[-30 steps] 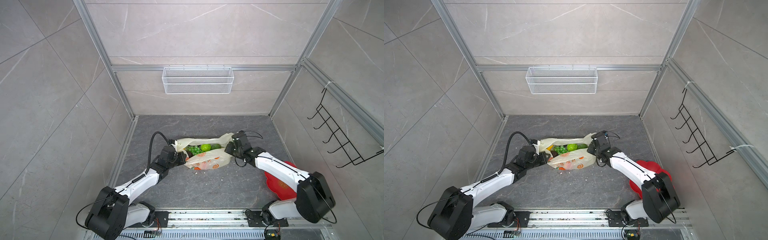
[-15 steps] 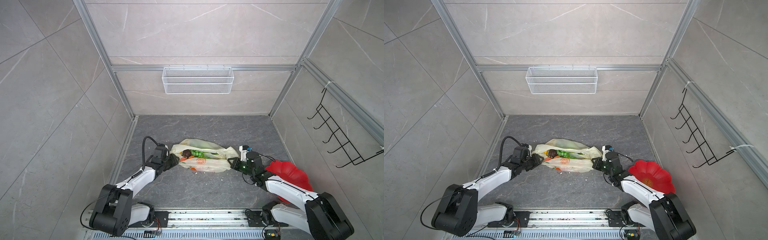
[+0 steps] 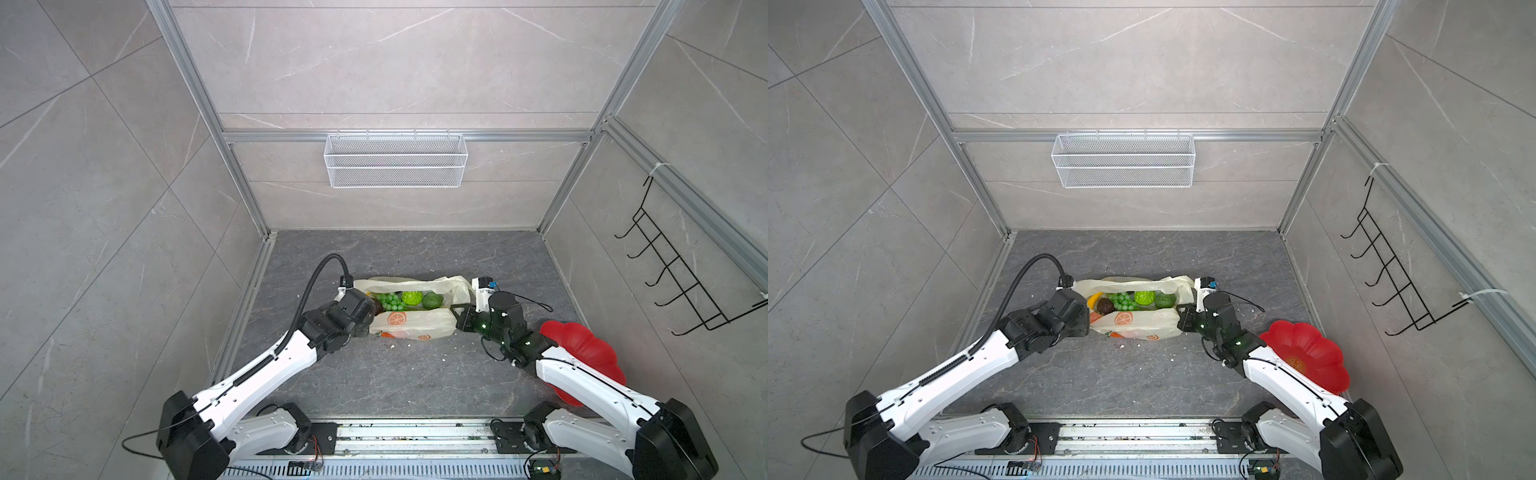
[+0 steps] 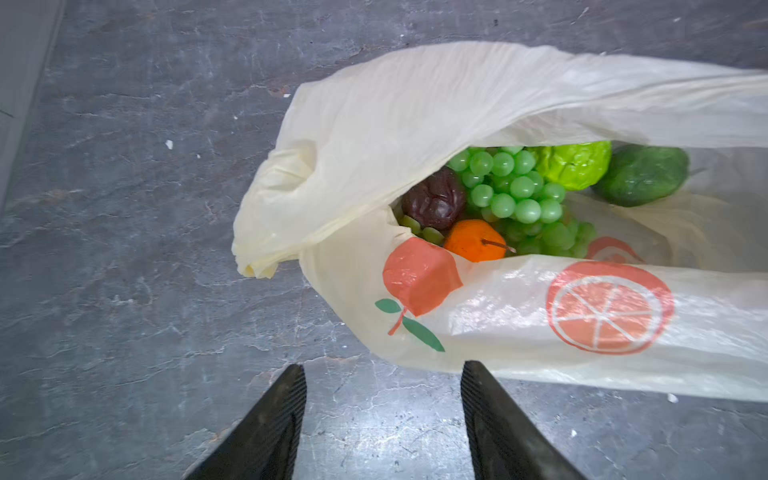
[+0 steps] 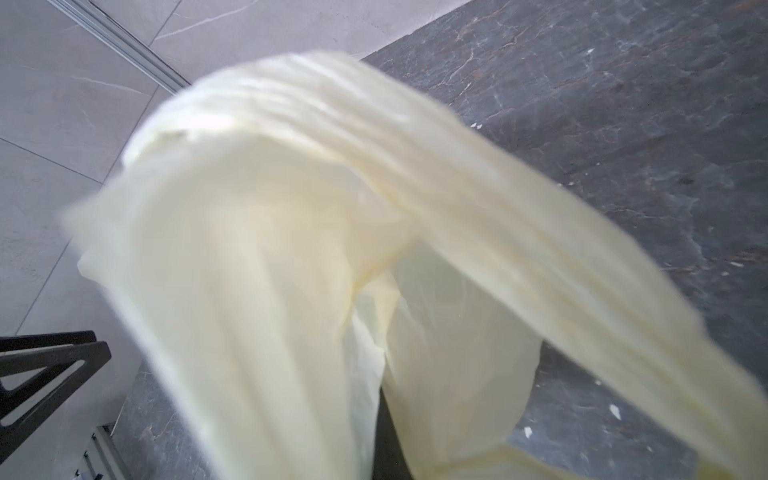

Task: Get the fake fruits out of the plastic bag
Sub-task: 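Pull the bag edges apart with both grippers to widen the opening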

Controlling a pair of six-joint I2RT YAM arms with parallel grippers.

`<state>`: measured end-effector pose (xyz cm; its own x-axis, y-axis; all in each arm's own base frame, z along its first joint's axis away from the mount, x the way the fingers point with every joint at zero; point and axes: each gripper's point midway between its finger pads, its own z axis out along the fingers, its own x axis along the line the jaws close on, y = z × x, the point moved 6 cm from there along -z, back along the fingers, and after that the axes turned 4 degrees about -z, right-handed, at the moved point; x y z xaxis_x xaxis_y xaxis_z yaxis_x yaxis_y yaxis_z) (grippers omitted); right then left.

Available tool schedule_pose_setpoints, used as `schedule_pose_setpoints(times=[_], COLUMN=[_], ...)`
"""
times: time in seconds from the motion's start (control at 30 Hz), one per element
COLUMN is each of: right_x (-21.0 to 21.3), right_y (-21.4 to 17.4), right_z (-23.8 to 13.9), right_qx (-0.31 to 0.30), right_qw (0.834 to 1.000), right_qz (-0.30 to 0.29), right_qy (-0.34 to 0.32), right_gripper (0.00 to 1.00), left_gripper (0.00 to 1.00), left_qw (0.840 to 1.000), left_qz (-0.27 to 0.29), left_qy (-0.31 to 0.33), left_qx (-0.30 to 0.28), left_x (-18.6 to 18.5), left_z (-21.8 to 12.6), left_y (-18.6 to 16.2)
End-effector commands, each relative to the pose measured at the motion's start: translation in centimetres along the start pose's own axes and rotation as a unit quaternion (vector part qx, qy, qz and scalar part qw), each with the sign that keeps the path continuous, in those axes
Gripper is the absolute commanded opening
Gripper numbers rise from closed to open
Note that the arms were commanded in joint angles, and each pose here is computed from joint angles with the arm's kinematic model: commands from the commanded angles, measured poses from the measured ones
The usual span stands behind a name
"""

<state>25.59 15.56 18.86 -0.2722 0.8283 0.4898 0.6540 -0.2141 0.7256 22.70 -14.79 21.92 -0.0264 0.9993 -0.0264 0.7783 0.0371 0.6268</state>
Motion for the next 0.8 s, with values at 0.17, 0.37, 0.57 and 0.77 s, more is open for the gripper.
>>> schedule_pose_setpoints(times=[0.17, 0.37, 0.57, 0.77], right_x=[1.0, 1.5, 2.0, 2.3], right_y=[1.2, 0.6, 0.2, 0.4], right_z=[-1.5, -1.6, -1.2, -0.8], right_qx=[-0.02, -0.019, -0.012, -0.012], right_qw=[1.0, 0.999, 0.999, 0.999], right_qz=[-0.024, -0.026, -0.036, -0.042], right_qy=[-0.004, 0.01, 0.019, 0.02], right_gripper=[0.0, 0.0, 0.0, 0.0], left_gripper=[0.63, 0.74, 0.81, 0.76], left_qw=[0.981, 0.974, 0.977, 0.984], left_qz=[0.055, 0.015, -0.015, -0.048], left_qy=[0.178, 0.212, 0.187, 0.108], left_qx=[0.054, 0.074, 0.103, 0.136], left_x=[-1.1, 0.0, 0.1, -0.8], left_z=[4.8, 8.0, 10.7, 13.5], left_y=[2.3, 2.4, 1.9, 1.3])
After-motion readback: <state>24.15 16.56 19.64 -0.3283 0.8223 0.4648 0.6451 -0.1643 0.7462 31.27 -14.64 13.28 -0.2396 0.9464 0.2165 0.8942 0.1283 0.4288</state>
